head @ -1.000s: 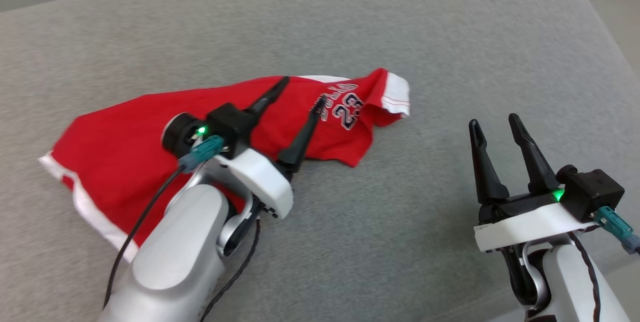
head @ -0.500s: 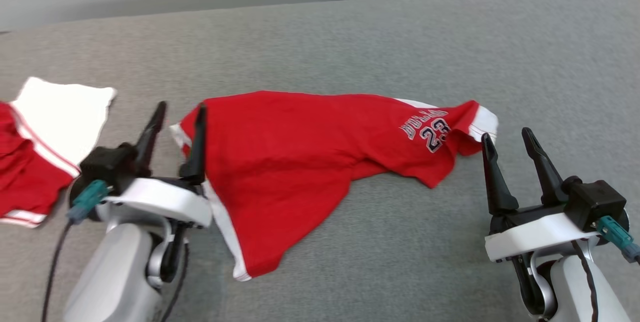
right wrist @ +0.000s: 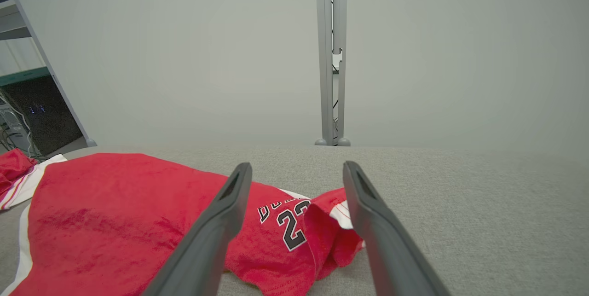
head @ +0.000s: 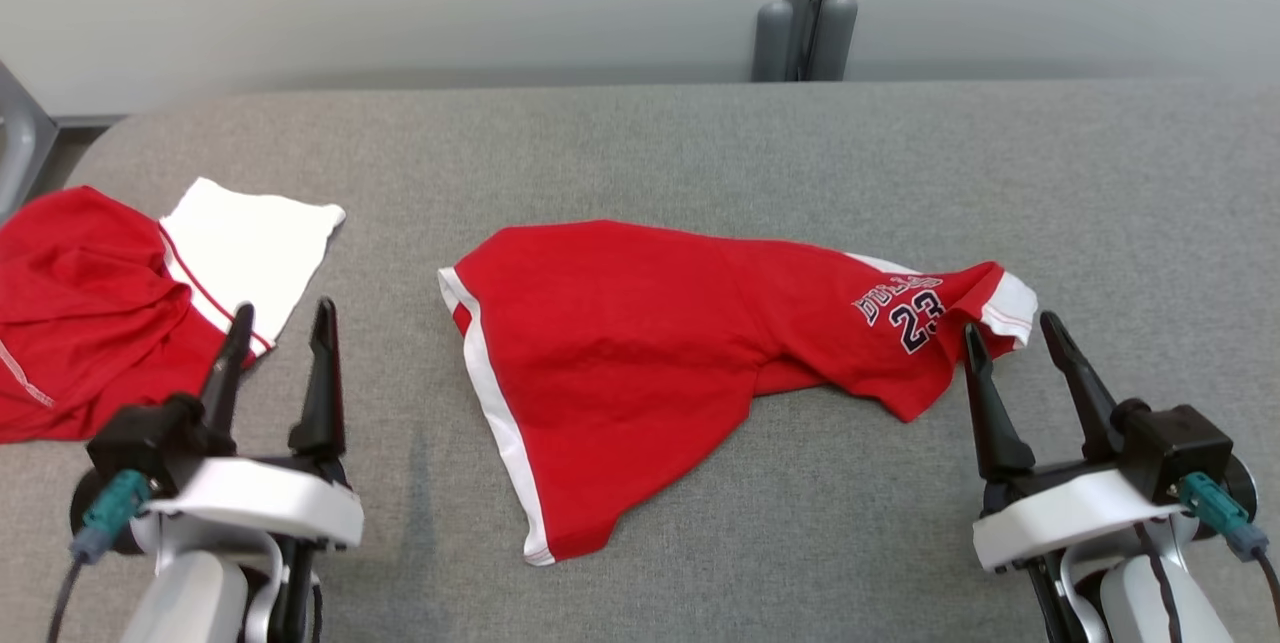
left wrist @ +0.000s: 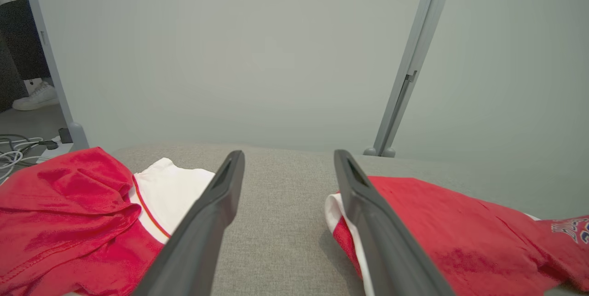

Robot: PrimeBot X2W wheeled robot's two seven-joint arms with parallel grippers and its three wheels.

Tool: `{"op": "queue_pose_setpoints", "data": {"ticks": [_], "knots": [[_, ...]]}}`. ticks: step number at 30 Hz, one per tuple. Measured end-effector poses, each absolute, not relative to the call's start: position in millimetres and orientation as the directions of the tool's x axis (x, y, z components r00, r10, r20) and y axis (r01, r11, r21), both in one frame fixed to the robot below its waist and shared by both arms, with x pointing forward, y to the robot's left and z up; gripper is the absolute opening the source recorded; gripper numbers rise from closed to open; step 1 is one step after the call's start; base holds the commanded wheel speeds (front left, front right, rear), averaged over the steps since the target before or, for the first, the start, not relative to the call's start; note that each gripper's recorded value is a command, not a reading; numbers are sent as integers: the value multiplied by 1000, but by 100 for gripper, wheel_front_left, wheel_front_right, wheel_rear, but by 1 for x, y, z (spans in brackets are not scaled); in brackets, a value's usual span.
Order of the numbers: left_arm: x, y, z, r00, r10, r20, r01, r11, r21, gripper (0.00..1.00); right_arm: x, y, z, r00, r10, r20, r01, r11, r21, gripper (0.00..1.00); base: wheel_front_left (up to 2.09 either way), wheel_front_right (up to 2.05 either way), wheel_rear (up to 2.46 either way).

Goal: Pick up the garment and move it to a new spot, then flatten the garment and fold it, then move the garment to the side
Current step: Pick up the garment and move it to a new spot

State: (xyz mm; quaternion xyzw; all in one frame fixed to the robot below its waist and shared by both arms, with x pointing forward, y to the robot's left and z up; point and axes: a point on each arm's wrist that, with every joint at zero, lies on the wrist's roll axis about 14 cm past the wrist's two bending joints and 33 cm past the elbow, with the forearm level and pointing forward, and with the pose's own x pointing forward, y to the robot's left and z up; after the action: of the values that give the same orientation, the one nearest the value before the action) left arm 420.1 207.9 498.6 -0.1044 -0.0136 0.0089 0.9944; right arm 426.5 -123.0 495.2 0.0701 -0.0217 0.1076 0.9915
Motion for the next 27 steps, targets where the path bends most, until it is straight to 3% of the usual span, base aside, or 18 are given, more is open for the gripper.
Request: {"op": "queue_pose_setpoints", "data": {"ticks": [13, 27], "knots": [[375, 182, 500, 998, -61, 14, 62, 982, -180, 100, 385, -133, 500, 981, 187, 49, -192, 972, 135, 100, 0, 0, 0], [370, 185, 502, 998, -69, 11, 70, 986, -150, 100, 377, -135, 505, 982, 184, 51, -190, 972, 135, 100, 0, 0, 0]]}}
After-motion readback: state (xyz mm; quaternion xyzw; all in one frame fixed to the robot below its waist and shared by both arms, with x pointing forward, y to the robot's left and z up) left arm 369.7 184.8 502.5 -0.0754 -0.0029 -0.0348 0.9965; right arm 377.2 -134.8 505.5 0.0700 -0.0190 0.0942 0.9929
